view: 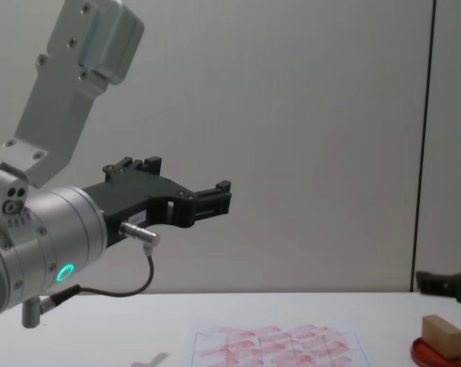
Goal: Use the one hand to pick up the stamp and affix it onto the A4 paper.
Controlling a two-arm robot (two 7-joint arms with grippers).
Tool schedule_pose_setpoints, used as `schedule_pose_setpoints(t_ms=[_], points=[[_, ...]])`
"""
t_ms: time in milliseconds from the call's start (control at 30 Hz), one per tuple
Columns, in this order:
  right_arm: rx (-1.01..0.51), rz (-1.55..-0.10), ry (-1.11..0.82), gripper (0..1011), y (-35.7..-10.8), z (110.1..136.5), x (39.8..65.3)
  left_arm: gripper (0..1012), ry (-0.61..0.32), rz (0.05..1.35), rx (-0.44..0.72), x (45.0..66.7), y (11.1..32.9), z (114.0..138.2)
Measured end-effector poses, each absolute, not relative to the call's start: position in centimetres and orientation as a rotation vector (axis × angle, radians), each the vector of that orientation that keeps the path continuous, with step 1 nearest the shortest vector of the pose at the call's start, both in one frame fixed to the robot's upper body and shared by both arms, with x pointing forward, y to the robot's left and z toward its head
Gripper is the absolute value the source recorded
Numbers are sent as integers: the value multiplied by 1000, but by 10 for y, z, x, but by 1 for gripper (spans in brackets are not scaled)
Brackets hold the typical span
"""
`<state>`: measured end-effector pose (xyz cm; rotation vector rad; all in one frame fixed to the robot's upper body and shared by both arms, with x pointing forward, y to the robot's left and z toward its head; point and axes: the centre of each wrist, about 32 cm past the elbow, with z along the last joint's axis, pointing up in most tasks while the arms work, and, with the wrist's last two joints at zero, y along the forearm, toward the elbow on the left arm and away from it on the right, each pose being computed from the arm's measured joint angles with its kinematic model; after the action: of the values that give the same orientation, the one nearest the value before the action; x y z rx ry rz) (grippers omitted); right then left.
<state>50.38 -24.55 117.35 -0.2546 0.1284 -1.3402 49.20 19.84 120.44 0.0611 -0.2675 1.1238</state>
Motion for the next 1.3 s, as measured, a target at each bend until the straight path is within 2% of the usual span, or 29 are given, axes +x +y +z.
schedule_pose_setpoints(t_ms=[533,667,733,767,867,900,1000,1067,1167,1200,1267,1300], points=[[-335,-1328,191,996,-242,1154,519,1001,-268,1124,61,492,198,1204],[-346,-1325,199,922,-241,1151,522,1001,-268,1124,61,492,198,1204],[-354,-1324,206,831,-241,1148,523,1001,-268,1124,61,492,198,1204],[-356,-1324,209,831,-241,1147,524,1002,-268,1124,61,492,198,1204],[-364,-1322,215,712,-240,1144,525,1001,-268,1124,61,492,198,1204],[-364,-1322,215,712,-240,1144,525,1001,-268,1124,61,492,198,1204],[-372,-1319,222,594,-240,1141,527,1001,-268,1124,61,492,198,1204],[-375,-1319,224,560,-240,1141,527,1001,-268,1124,61,492,198,1204],[-379,-1317,227,434,-239,1139,528,1001,-268,1124,61,492,198,1204],[-379,-1317,227,434,-239,1139,528,1001,-268,1124,61,492,198,1204],[-381,-1316,226,373,-239,1138,529,1001,-268,1124,61,492,198,1204],[-382,-1315,226,313,-238,1137,529,1002,-268,1124,61,492,198,1204]])
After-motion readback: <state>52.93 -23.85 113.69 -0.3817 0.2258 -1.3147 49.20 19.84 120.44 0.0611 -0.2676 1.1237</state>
